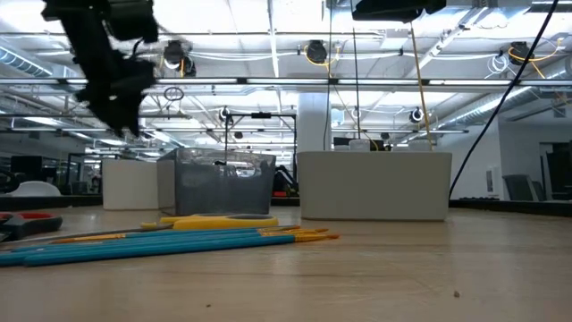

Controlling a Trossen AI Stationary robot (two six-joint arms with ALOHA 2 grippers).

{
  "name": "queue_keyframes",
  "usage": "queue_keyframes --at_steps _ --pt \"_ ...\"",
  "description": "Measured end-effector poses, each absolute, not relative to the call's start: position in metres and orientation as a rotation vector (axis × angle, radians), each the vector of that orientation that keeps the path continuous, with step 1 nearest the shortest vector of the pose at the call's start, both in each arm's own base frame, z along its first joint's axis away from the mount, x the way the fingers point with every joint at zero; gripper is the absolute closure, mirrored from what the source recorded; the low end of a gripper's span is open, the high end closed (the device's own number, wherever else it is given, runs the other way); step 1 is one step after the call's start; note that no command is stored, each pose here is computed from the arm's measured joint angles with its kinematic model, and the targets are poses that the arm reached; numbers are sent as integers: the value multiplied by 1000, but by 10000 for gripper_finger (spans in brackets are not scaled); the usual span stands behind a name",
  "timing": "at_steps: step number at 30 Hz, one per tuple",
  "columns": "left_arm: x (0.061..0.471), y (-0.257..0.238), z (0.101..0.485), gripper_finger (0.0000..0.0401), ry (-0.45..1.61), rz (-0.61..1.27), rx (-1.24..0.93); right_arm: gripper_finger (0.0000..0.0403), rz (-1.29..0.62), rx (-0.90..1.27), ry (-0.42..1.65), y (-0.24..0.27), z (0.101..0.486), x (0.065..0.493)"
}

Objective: Pick & Place Paint Supplies
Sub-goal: Put the red scissors into the white bin

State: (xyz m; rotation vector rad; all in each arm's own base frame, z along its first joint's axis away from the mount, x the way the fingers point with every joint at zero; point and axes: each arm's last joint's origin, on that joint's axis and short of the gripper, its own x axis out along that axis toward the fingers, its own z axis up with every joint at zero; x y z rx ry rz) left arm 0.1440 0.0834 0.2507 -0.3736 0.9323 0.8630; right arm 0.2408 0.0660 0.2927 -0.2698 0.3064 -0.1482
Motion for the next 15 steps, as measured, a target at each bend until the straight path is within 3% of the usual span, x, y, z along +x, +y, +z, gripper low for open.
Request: queue_keyframes --at_steps 5,15 --pt "126 72 227 119 994 952 -516 257 -148 -270 305 66 293 241" --pt "132 19 228 119 1023 504 -608 257 -139 -253 300 69 293 240"
